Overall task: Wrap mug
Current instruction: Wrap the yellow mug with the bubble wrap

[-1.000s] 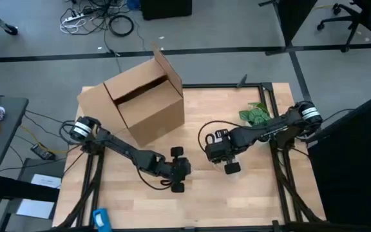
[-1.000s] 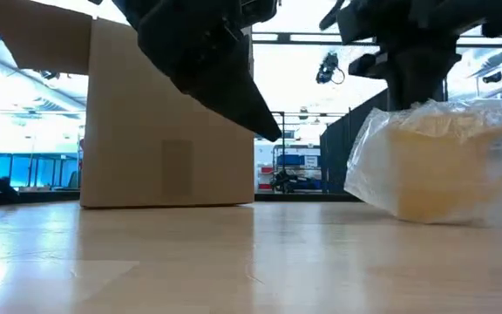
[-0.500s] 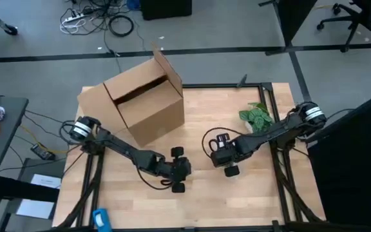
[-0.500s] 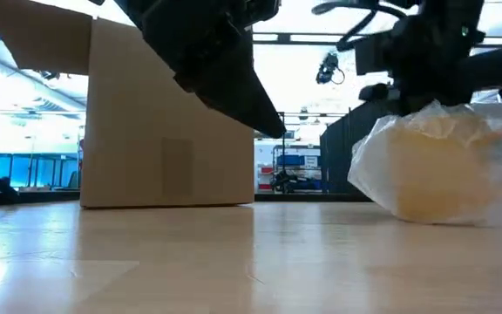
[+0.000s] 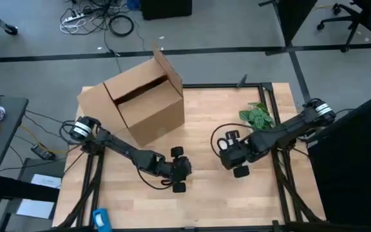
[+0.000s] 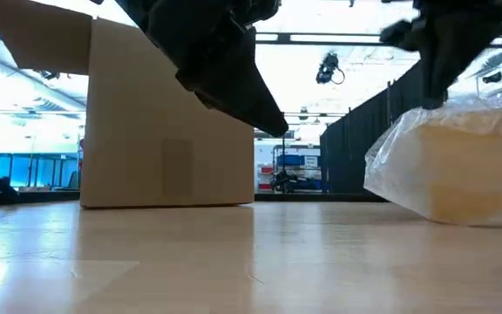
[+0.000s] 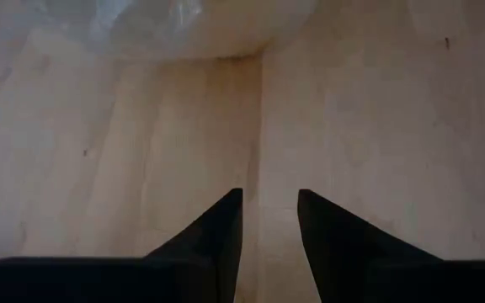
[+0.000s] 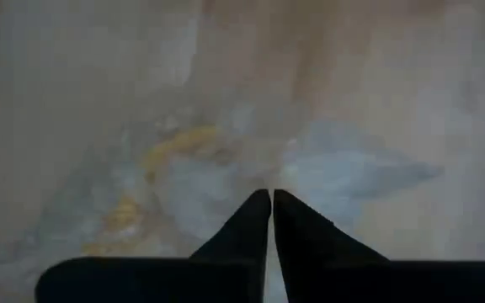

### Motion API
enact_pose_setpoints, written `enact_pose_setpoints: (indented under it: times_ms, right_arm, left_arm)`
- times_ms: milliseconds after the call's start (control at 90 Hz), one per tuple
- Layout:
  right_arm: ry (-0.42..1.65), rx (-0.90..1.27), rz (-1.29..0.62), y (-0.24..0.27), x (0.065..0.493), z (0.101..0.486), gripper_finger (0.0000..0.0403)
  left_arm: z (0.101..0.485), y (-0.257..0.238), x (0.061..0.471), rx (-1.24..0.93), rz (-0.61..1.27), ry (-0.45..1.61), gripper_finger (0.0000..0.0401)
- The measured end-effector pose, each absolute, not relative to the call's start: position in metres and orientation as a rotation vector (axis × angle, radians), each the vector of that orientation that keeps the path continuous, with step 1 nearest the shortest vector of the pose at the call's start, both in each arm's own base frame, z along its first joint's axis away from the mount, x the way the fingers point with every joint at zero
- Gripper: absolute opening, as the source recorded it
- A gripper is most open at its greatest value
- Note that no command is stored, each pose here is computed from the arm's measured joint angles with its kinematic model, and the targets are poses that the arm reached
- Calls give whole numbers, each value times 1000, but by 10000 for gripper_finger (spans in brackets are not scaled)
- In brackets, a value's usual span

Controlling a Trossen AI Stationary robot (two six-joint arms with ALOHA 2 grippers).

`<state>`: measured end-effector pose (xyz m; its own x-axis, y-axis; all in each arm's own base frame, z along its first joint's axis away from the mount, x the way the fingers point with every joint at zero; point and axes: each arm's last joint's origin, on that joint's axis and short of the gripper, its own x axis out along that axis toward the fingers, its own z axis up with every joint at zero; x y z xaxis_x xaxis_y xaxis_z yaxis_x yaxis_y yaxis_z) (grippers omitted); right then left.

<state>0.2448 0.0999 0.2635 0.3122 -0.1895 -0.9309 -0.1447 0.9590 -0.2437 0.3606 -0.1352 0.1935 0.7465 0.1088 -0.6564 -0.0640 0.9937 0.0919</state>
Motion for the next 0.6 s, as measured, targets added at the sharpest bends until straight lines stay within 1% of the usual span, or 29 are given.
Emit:
enact_pose_setpoints:
  times_ms: [122,244,333,456,522,600]
  right_arm:
    - [1313,-312,-59,97,244,230,0]
    - [1336,-236,14,98,247,186,0]
    - [1346,-214,40,99,249,167,0]
    - [1342,-254,53,98,254,163,0]
    - [1303,-302,57,96,260,168,0]
    - [1232,-326,83,92,271,181,0]
  left_arm:
    - [194,-135,361,67,96,721,101]
    - [194,-135,361,67,97,721,101]
    - [194,-136,361,69,106,709,101]
    - [195,-135,367,60,160,633,101]
    - [193,-130,372,55,207,592,101]
    - [188,-120,374,47,235,600,101]
